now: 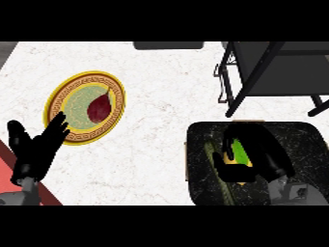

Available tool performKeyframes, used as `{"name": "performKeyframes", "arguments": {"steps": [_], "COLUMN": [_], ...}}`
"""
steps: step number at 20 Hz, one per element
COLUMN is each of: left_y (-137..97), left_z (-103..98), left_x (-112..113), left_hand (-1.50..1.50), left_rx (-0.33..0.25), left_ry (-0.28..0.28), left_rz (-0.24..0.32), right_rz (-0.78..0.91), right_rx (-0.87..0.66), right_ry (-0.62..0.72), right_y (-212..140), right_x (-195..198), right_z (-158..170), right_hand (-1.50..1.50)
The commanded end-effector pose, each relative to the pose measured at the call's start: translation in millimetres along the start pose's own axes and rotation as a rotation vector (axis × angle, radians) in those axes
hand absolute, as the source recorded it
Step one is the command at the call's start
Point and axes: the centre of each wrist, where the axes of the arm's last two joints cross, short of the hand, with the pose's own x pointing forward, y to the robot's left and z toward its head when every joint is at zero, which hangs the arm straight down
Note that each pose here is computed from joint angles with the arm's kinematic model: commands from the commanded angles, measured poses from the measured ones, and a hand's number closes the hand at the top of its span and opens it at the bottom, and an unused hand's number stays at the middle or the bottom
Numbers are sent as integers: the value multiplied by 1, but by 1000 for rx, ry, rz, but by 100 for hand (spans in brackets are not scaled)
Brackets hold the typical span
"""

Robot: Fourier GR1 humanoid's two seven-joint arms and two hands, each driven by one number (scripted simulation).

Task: Pick the lemon from the tray and place it in the tiered shelf

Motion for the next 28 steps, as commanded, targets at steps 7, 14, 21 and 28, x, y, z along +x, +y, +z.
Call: {"name": "performKeyframes", "arguments": {"steps": [7, 14, 21, 28], "left_y": [-4, -2, -10, -11], "left_z": [12, 2, 0, 2], "left_x": [-30, -9, -12, -14], "left_hand": [0, 0, 0, 0], "left_rx": [14, -15, 10, -11], "left_ry": [51, 44, 52, 36], "left_rz": [21, 11, -1, 18], "right_rz": [-37, -76, -117, -139], "right_rx": [-391, -500, -563, -603], "right_ry": [-82, -49, 9, 29], "right_y": [-104, -178, -249, -308], "right_x": [54, 80, 84, 71], "right_z": [88, 97, 81, 66], "right_hand": [150, 150, 150, 150]}}
